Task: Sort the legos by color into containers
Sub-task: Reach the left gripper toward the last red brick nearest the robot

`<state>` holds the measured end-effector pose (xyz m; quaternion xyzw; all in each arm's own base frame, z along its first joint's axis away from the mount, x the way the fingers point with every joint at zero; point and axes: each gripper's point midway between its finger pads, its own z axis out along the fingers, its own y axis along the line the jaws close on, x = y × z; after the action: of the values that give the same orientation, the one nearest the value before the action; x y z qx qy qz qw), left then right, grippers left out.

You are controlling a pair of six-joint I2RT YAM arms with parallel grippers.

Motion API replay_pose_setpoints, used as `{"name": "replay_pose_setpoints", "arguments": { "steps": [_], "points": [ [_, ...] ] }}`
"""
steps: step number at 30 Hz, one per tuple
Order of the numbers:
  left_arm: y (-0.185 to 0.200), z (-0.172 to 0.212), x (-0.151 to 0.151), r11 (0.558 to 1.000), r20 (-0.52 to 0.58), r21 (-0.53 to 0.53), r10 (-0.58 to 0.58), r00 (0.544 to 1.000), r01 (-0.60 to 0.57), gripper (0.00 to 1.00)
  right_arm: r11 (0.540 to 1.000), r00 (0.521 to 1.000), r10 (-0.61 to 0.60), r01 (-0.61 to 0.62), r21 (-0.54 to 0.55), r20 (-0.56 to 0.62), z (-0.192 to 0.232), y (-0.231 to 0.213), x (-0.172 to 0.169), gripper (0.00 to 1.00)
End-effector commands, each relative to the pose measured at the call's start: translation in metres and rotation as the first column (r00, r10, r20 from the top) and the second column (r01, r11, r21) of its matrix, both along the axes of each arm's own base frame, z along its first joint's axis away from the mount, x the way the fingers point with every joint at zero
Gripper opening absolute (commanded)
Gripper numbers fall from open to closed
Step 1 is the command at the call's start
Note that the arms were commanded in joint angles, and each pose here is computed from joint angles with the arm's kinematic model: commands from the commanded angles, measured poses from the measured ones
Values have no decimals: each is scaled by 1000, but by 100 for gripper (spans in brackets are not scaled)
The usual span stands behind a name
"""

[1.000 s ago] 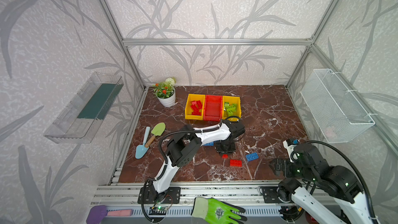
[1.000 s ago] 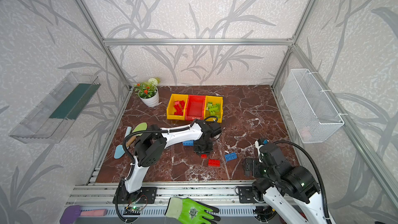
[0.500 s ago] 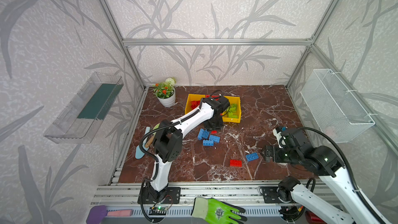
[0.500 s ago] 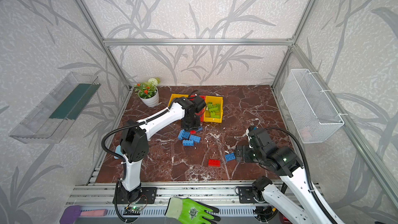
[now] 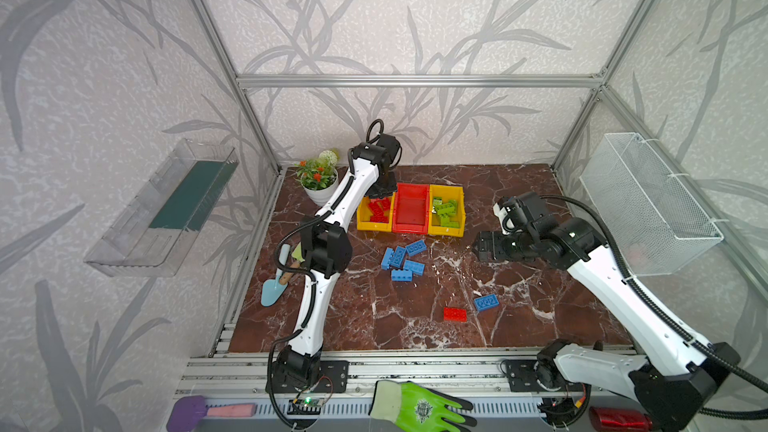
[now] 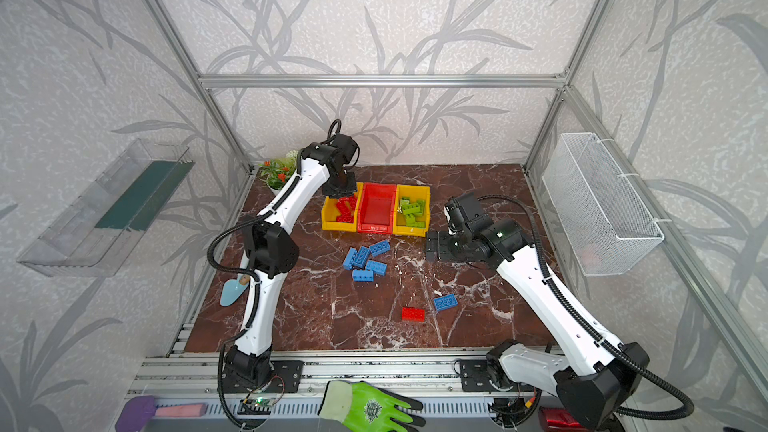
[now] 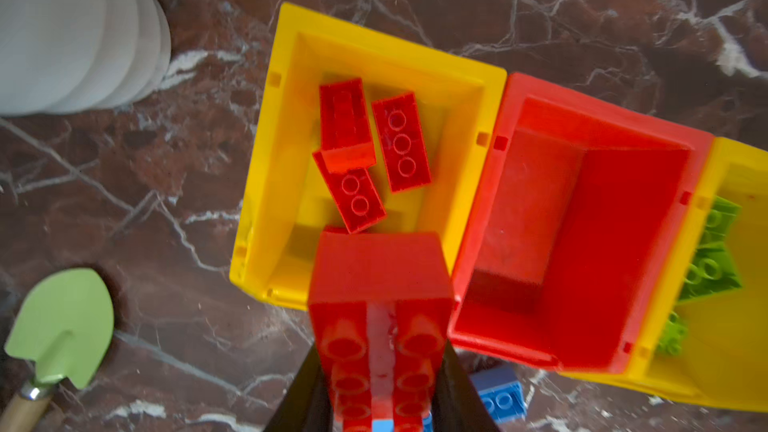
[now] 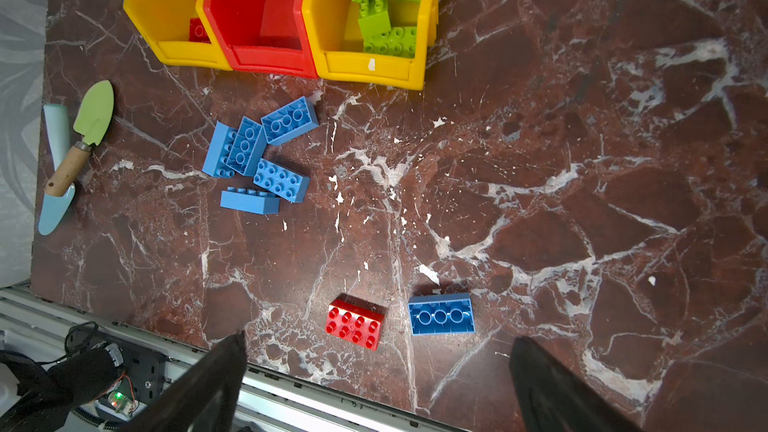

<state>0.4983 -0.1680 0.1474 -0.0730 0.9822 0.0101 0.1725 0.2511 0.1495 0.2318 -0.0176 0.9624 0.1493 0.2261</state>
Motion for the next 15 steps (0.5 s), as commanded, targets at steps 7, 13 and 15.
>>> {"name": "replay_pose_setpoints", "arguments": {
  "steps": [7, 13, 15],
  "points": [
    [12, -26, 14, 984, -26, 132, -119, 993, 122, 22, 998, 999, -37, 37, -41, 2, 10, -2, 16, 99],
    [10, -21, 20, 985, 3, 119, -122, 992, 121, 59, 998, 999, -40, 40, -41, -1, 11, 3, 25, 99],
    [8, -15, 21, 987, 17, 106, -121, 993, 118, 68, 998, 999, -39, 39, -41, -1, 12, 4, 27, 99]
  ]
}}
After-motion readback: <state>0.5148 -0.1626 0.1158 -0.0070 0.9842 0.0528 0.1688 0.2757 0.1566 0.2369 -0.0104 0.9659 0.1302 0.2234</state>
